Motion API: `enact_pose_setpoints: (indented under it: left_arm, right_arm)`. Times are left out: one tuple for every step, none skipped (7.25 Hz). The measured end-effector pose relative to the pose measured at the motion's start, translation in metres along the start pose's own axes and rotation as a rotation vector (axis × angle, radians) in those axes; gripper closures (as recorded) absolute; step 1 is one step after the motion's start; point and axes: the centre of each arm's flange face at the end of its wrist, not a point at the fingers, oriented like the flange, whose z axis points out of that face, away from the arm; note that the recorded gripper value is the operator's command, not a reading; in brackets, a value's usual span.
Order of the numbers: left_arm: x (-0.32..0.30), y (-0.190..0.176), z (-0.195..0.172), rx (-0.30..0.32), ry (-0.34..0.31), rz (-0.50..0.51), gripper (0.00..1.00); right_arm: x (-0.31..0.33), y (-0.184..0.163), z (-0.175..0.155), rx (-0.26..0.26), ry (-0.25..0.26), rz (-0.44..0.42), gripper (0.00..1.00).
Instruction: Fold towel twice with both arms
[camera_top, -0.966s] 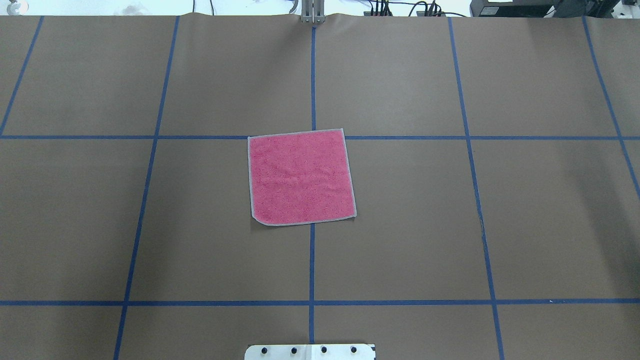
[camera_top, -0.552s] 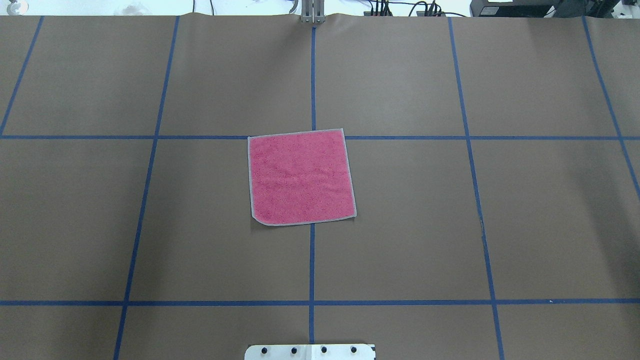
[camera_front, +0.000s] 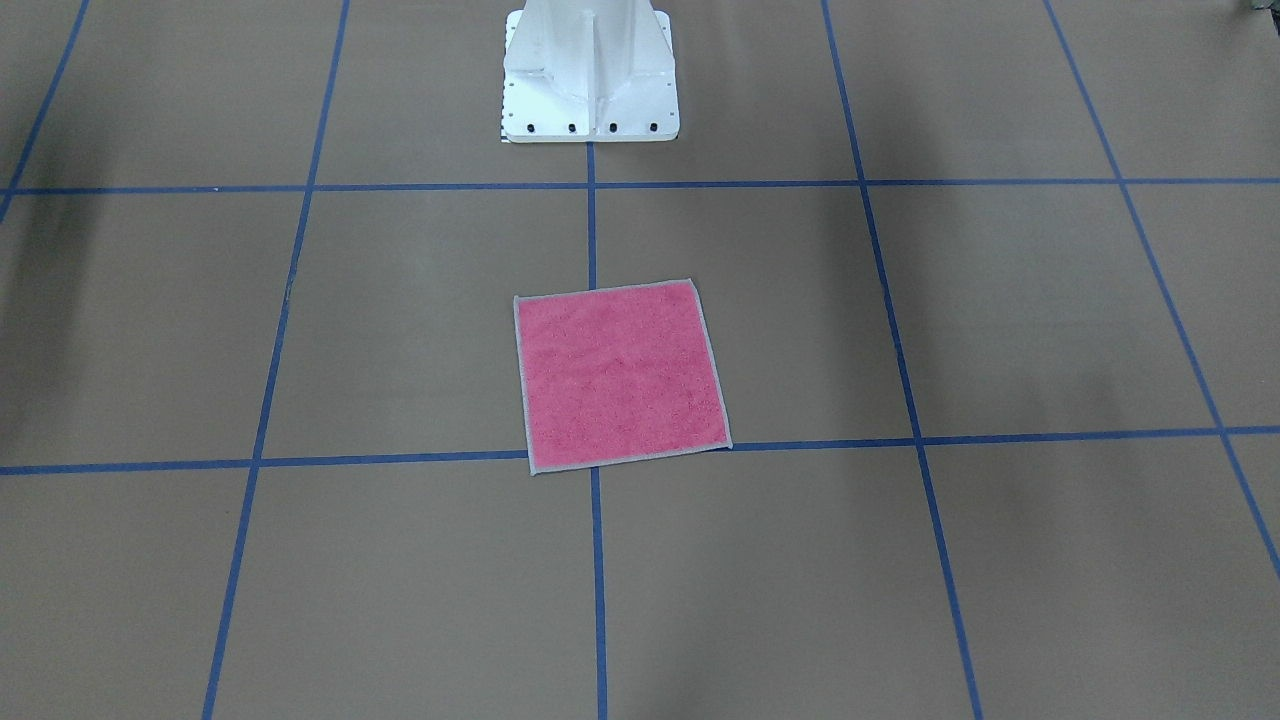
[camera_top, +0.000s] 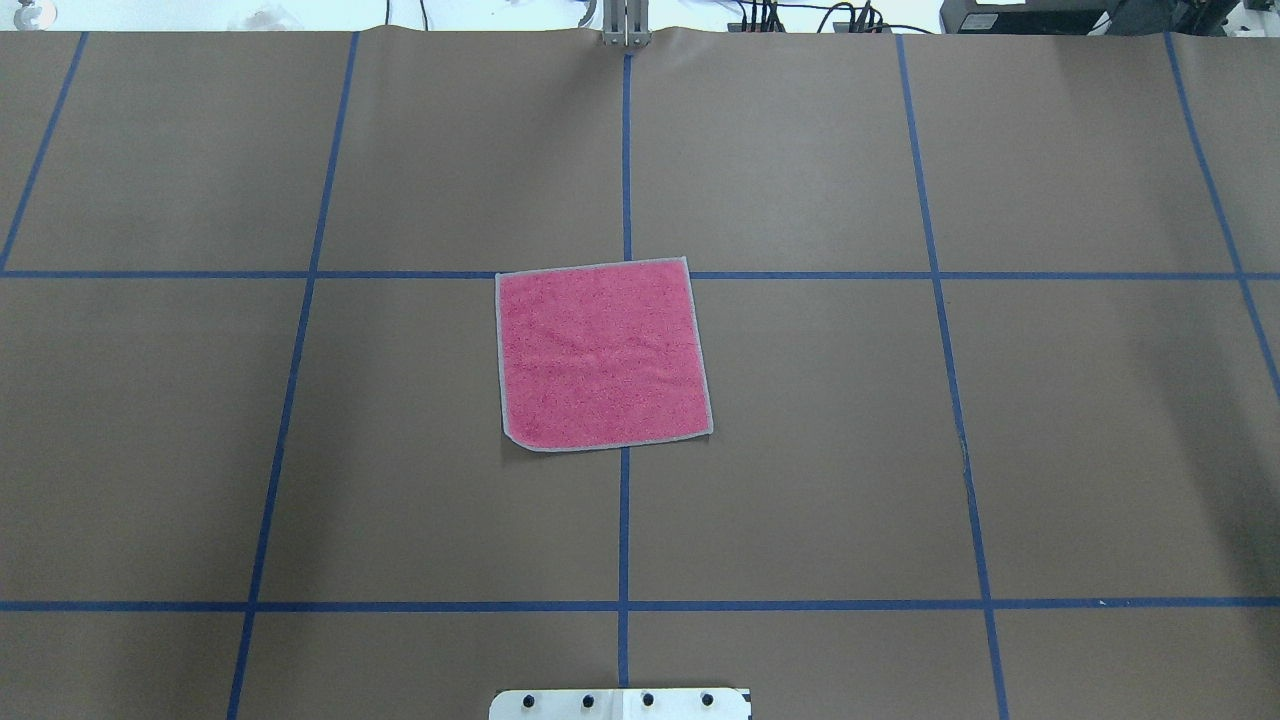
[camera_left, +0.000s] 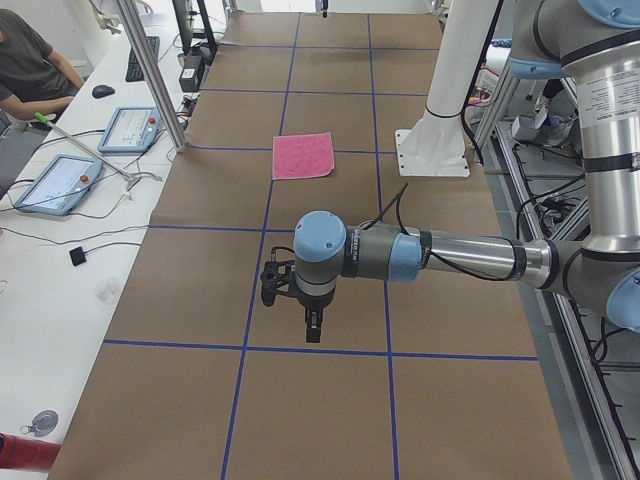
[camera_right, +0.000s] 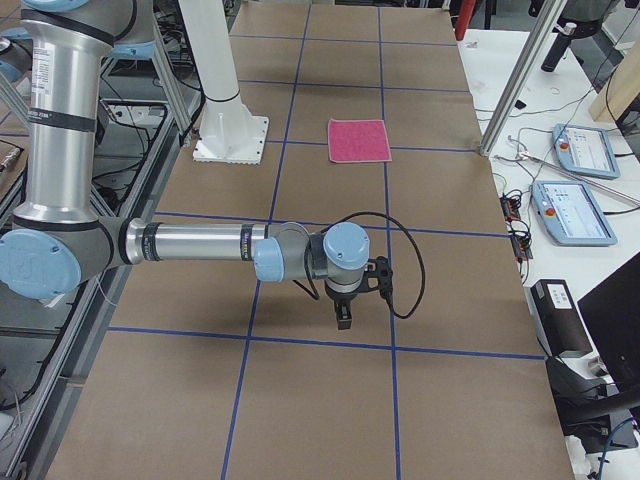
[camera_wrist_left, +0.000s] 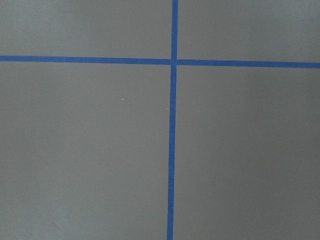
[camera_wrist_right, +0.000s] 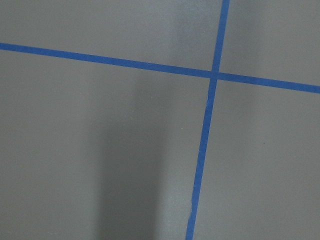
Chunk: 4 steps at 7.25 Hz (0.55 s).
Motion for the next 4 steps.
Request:
enact_pose_setpoints:
  left_arm:
    - [0.002,0.000,0.000,-0.002,0.019,0.001,0.00]
    - [0.004,0.000,0.001,-0.004,0.037,0.001,0.00]
    - [0.005,0.000,0.001,-0.004,0.046,0.001,0.00]
    - [0.005,0.000,0.001,-0.004,0.050,0.002,0.00]
  right_arm:
    - [-0.023,-0.006,0.014,-0.010,-0.024,0.009,0.00]
    - [-0.050,-0.014,0.027,-0.004,-0.045,0.037,0.00]
    - [-0.082,-0.023,0.039,0.008,-0.067,0.089,0.00]
    - [-0.121,-0.032,0.053,0.021,-0.090,0.149,0.00]
